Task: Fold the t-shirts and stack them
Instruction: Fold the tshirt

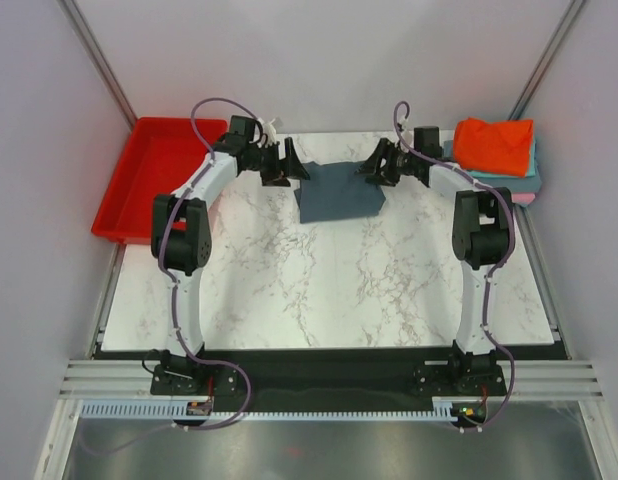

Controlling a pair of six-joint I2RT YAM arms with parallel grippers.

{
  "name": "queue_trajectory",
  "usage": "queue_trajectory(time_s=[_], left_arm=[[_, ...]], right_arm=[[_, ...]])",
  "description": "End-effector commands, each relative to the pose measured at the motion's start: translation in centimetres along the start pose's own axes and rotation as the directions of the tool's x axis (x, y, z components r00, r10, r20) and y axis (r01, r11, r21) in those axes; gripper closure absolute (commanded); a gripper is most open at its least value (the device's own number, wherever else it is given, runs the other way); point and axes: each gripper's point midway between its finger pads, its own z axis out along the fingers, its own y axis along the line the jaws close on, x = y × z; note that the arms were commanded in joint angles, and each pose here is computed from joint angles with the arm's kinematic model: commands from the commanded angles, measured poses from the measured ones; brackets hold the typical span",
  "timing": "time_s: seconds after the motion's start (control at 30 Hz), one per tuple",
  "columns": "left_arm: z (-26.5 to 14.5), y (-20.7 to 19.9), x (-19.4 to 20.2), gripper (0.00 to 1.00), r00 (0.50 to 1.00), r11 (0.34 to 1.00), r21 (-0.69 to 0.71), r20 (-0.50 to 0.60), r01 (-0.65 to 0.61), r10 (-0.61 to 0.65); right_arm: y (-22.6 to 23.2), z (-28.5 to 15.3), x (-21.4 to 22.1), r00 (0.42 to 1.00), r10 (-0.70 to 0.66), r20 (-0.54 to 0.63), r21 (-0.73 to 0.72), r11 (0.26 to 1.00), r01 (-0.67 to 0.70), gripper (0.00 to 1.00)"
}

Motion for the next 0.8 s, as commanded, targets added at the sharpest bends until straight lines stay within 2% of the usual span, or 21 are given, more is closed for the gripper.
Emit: queue_trajectory(time_s=[0.0, 0.27, 0.37, 0.53, 0.77], left_arm=[[0.7, -1.9, 0.3, 0.10, 1.000, 0.994, 0.113, -0.025, 0.010, -0.007], [3.0, 0.2, 0.4, 0.11, 0.999, 0.995, 0.104, -0.038, 0.011, -0.007], [3.6, 1.3, 0.0, 0.11, 1.000, 0.998, 0.064, -0.024, -0.001, 0.002], [4.0, 3.3, 0.3, 0.11, 1.000, 1.000, -0.016, -0.024, -0.018, 0.018], [2.4, 0.9, -1.9, 0.12, 0.998, 0.998, 0.017, 0.030, -0.063, 0.063]], right_arm=[[2.2, 0.4, -0.8, 1.000, -0.027, 0.014, -0.069, 0.997, 0.028, 0.32], [-0.3, 1.0, 0.7, 1.000, -0.009, -0.014, -0.018, 1.000, 0.008, 0.31], [-2.9, 1.7, 2.0, 0.999, -0.003, -0.038, 0.064, 0.998, 0.006, 0.31], [-5.2, 2.5, 2.6, 0.998, -0.024, -0.055, 0.110, 0.993, 0.030, 0.30], [-1.2, 0.4, -1.4, 0.984, -0.178, 0.030, 0.104, 0.979, 0.174, 0.29]])
